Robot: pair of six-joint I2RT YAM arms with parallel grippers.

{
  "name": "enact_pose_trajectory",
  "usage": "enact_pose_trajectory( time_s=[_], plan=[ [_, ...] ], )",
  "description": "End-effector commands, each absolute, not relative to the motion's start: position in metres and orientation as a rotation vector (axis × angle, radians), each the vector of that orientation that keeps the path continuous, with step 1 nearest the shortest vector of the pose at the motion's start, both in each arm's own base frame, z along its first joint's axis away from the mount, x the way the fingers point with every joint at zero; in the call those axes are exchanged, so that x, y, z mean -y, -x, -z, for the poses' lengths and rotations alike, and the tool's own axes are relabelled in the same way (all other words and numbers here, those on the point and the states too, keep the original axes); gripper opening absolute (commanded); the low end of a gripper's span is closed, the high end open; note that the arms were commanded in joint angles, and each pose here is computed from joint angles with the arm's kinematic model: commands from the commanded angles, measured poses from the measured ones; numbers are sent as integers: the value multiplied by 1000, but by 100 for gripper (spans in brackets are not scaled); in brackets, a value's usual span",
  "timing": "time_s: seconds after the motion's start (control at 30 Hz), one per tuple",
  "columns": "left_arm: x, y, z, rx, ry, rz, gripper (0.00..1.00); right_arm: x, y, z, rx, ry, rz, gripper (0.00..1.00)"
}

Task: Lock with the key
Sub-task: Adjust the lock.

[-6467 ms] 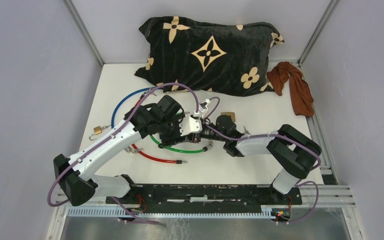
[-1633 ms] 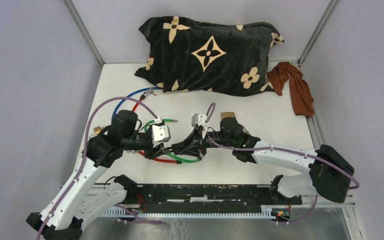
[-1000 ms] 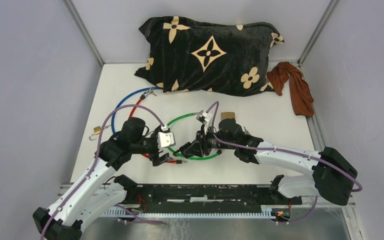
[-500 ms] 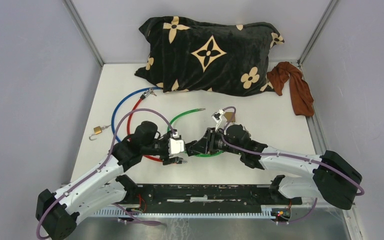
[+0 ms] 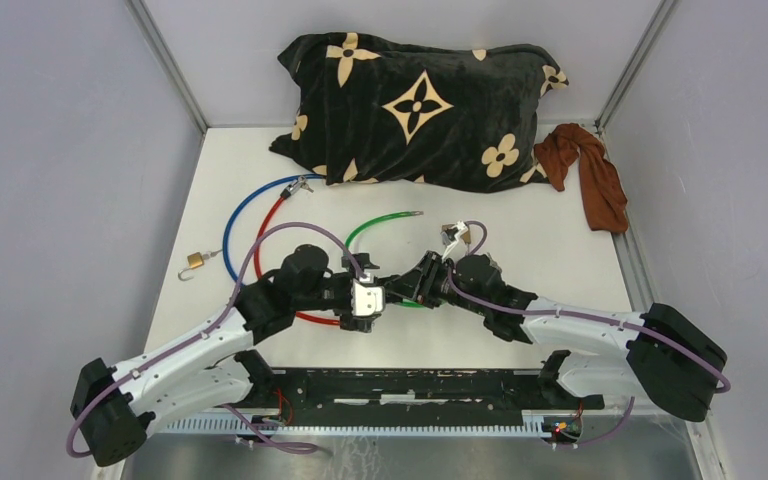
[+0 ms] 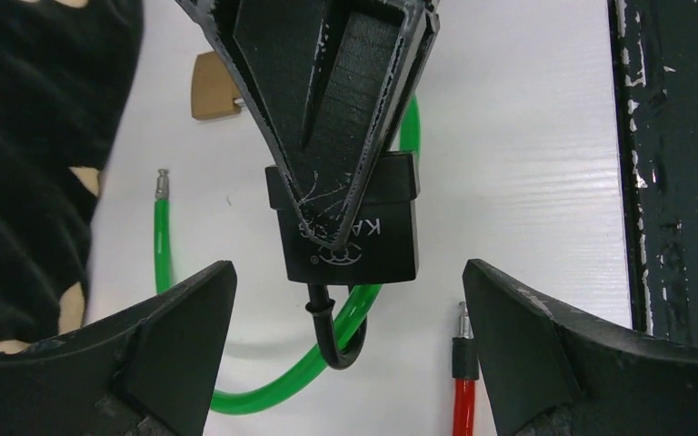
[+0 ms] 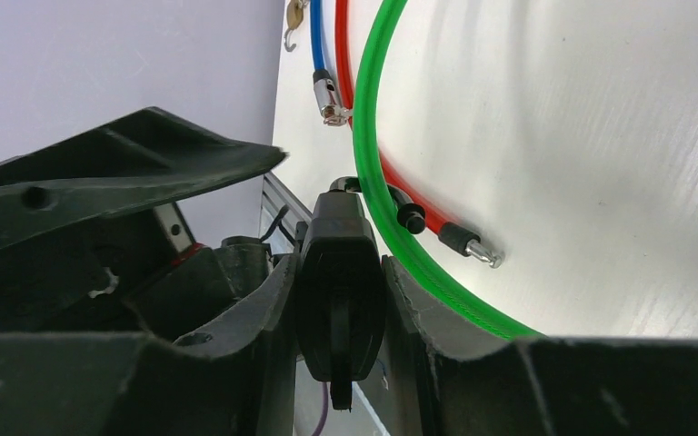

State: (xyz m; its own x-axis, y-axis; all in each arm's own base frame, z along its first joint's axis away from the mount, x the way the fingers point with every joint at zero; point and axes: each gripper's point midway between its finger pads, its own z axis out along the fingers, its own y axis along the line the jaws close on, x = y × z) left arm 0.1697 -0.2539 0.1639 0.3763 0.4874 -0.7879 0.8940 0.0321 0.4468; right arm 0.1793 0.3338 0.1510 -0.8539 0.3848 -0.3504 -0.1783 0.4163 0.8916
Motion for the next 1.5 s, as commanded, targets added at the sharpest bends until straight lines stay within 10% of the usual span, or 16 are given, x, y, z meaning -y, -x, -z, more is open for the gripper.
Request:
enact_pose_trajectory(
  time_s=[0.0,0.5,0.83,1.1,1.17,1.23,1.3,1.47],
  plan=[
    [260,-182,-174,-1300,-1565,480,100,-350,-185,-234,-1904,-199,-1682,0],
    [274,-172,-166,-1314,-1585,601,78,-355,-172,-248,-1875,-151,-1742,0],
    [276,-169,-162,-1302,-1613,611,88,-356,-170,-255,-1855,-152,-1771,0],
    [279,-174,-172,-1307,-1567,604,7,-357,-168,-254,-1854,-133,-1785,0],
    [278,-176,-174,-1319,-1551,598,2,-360,-167,-258,-1838,-73,-1781,0],
    [277,-177,-178,-1336,-1517,598,2,-363,-168,-261,-1813,84,-1718,20],
    [276,-180,-184,-1367,-1467,600,2,-364,-172,-255,-1784,352,-1559,62],
    [269,-185,-192,-1456,-1347,601,2,-340,-172,-225,-1619,828,-1159,80]
  ],
)
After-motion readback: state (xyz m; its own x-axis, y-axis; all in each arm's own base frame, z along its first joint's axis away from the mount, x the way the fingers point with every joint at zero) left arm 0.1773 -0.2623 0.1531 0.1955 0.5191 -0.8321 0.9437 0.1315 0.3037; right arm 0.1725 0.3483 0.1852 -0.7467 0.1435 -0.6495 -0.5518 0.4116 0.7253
